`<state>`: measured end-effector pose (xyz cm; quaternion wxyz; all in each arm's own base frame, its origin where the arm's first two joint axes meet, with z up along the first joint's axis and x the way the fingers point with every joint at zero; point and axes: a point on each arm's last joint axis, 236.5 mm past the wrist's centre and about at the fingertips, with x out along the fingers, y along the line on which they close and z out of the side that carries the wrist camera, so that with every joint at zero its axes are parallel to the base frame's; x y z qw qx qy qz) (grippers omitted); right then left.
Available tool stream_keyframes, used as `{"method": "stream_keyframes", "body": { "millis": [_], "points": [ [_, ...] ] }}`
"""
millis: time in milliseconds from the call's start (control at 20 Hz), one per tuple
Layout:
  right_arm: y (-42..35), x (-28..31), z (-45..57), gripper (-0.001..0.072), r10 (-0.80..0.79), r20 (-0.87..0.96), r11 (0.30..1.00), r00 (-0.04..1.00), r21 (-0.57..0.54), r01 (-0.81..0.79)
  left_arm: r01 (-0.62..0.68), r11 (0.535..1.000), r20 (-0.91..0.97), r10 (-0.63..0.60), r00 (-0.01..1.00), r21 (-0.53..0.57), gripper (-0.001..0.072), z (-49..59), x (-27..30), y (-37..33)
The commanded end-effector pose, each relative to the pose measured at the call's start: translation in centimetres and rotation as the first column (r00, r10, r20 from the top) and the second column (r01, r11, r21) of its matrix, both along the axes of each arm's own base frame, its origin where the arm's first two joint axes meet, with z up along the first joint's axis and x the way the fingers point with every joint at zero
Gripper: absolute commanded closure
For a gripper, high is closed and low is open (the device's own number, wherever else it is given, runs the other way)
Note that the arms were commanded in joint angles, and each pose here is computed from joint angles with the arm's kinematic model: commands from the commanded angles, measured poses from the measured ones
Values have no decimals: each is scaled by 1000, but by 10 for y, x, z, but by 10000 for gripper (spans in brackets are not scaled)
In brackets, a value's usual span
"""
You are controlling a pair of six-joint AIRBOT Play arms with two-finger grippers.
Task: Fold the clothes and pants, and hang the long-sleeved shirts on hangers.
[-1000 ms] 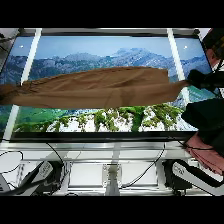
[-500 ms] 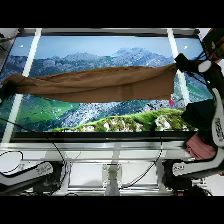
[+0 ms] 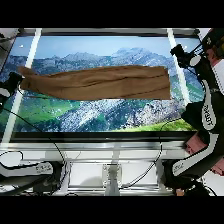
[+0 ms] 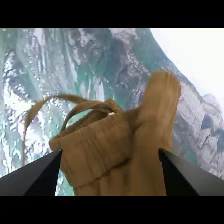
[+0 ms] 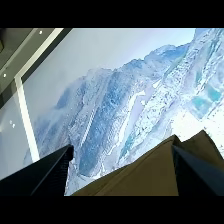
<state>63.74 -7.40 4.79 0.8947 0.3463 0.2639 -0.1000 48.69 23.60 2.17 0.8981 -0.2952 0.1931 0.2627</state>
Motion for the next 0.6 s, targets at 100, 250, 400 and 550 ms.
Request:
{"method": "stream_keyframes", "body": {
  "millis": [100,250,400,550],
  "points": [
    [8,-15,-9,24,37,-92,999,995,2,-37,26,1000,-106,-24,994,10,6,-6,-22,8],
    [12,-27,-18,25,64,-163,998,985,2,-64,43,998,-226,-32,974,46,7,-11,-52,22],
    [17,-40,-28,24,86,-229,996,970,11,-86,-1,1000,-311,8,950,22,8,-14,-89,42],
    [21,-48,-34,25,114,-270,993,956,8,-116,-54,997,-348,33,937,-51,8,-24,-110,48]
  ]
}}
